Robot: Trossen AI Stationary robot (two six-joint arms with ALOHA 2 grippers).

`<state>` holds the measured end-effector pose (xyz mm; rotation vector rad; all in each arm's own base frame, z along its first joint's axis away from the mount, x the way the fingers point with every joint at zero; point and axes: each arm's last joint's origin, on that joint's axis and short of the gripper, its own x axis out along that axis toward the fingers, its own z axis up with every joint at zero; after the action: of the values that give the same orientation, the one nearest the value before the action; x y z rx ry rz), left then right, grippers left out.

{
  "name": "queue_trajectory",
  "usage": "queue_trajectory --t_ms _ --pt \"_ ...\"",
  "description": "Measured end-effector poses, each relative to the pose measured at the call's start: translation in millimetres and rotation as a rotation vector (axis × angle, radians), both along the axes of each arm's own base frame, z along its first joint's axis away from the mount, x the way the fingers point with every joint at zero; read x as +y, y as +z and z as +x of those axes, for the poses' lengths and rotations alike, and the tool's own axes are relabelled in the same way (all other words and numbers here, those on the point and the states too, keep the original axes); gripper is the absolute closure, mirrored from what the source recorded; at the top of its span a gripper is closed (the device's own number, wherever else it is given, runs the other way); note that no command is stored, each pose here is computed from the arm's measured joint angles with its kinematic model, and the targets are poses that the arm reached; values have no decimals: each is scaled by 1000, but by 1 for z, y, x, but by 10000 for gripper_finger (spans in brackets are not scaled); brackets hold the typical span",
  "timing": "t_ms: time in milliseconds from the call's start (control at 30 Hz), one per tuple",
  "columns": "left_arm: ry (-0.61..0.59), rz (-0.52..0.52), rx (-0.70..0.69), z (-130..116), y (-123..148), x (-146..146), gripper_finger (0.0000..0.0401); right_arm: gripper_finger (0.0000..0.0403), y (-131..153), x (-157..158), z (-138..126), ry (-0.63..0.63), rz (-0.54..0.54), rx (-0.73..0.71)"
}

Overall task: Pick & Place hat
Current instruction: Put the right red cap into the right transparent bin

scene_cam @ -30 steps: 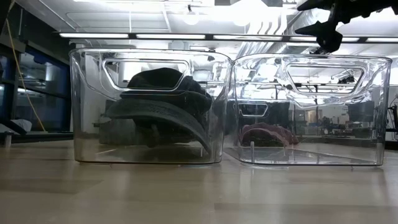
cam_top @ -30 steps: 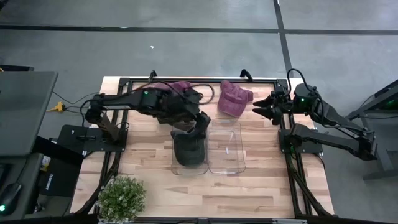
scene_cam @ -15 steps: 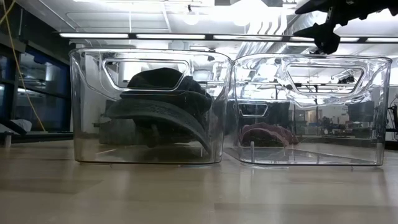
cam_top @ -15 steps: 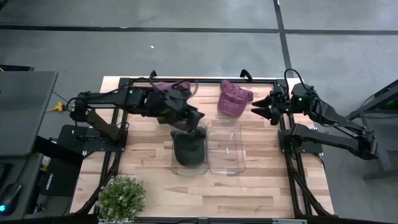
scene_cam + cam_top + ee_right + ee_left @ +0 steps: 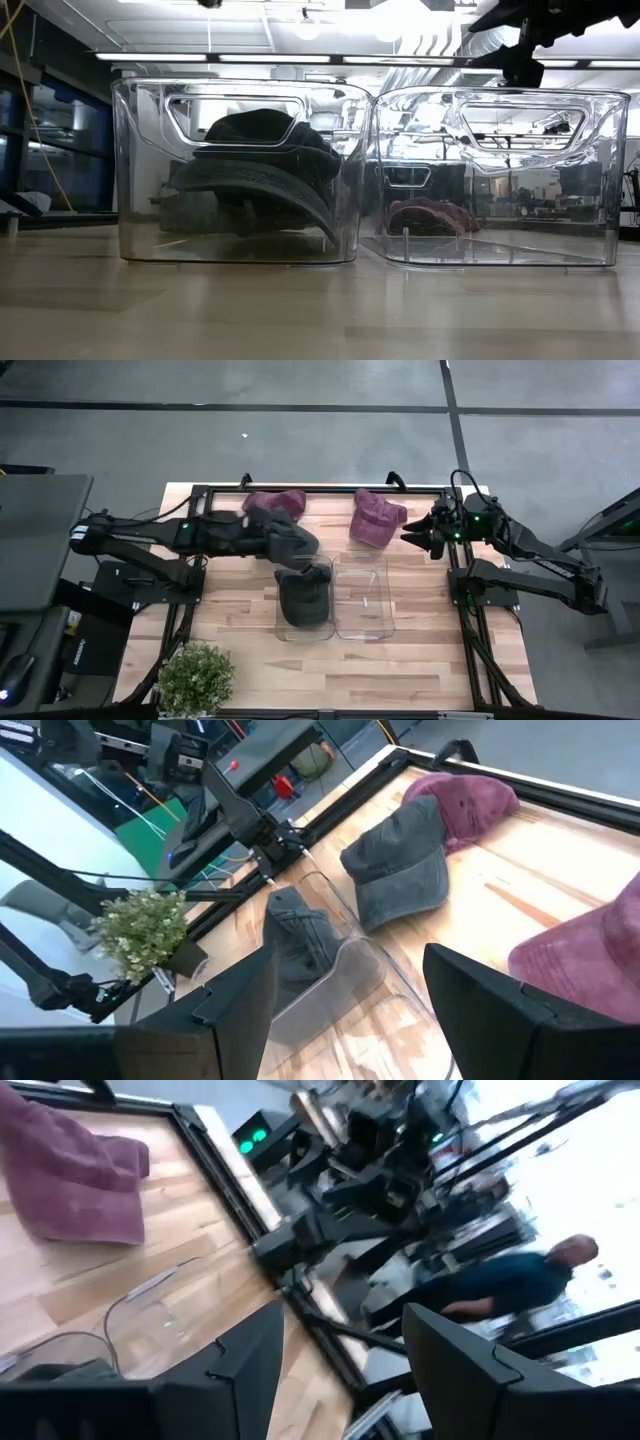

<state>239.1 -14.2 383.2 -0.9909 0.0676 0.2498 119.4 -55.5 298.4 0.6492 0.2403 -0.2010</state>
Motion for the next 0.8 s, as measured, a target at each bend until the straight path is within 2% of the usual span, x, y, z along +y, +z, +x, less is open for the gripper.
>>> queue_trajectory --t_ms 267,333,467,533,633,800 --pt "41 -57 -142 -48 -47 5 203 158 -1 -6 11 1 2 0" --pt "11 -54 -242 -55 -53 5 203 158 -1 -8 13 1 -5 -12" --pt "-50 34 -357 -72 -74 5 203 158 1 -12 20 -7 -8 -43" --pt "-77 114 -392 -78 -81 5 204 158 2 -13 24 -7 -10 -61" --pt "9 190 -339 -87 -98 8 204 158 1 -16 28 -34 27 -58" --pt "150 308 -235 -94 -118 13 204 158 -3 -24 36 -167 106 -58"
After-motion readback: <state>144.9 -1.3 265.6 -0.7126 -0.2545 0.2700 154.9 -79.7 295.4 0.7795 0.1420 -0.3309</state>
